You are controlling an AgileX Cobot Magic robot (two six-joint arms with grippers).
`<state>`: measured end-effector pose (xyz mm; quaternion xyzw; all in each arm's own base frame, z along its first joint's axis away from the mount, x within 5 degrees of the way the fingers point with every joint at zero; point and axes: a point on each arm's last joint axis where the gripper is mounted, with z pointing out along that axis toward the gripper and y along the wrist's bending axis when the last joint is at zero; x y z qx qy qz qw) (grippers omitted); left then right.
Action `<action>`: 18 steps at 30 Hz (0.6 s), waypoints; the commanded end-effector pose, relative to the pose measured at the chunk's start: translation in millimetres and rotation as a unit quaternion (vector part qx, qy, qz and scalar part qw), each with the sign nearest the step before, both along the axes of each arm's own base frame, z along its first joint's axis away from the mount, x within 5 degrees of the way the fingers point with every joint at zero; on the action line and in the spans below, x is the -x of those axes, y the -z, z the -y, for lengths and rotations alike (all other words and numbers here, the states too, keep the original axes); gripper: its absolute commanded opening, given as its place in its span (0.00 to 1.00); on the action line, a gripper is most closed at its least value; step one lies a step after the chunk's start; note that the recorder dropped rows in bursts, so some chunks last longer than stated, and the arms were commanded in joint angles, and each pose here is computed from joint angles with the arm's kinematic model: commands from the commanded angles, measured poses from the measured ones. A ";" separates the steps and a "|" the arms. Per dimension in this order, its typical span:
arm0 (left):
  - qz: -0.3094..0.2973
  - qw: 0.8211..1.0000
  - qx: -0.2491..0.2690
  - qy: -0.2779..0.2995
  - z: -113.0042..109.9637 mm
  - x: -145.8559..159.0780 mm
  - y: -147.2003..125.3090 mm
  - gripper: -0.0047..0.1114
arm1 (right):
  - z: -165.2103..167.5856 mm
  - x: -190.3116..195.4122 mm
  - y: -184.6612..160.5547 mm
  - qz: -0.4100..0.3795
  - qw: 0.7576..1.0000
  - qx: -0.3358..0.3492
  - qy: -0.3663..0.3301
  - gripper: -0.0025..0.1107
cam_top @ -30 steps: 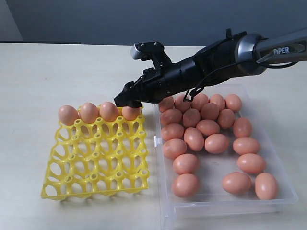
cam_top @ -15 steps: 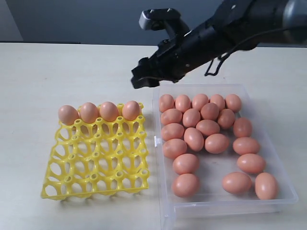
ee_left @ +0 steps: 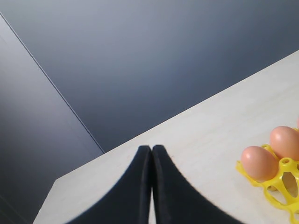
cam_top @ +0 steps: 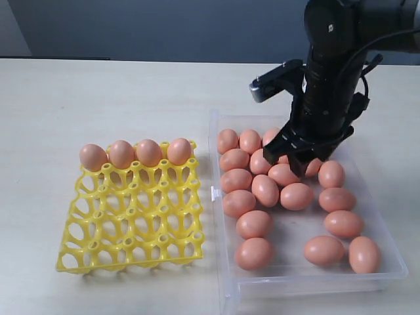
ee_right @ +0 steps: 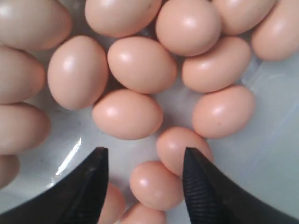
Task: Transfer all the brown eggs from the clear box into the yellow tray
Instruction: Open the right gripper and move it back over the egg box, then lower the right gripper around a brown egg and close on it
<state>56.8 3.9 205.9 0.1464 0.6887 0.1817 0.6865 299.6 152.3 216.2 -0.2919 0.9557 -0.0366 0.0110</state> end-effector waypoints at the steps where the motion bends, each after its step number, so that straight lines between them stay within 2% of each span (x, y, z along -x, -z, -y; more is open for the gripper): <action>1: 0.005 1.000 0.001 0.006 0.8 0.4 -1.1 0.04 | 1.8 0.8 29.5 -0.041 0.999 0.022 -0.009 0.44; 5: 0.005 1.000 0.001 0.006 0.8 0.4 -1.1 0.04 | -0.9 2.3 51.9 -0.087 0.994 0.023 -0.062 0.44; 13: 0.005 1.000 0.001 0.006 0.8 0.4 -1.1 0.04 | -5.9 -8.7 58.9 -0.038 0.993 0.004 -0.115 0.44; 18: 0.005 1.000 0.001 0.006 0.8 0.4 -1.1 0.04 | -6.7 -8.2 74.8 -0.070 0.989 0.010 -0.133 0.44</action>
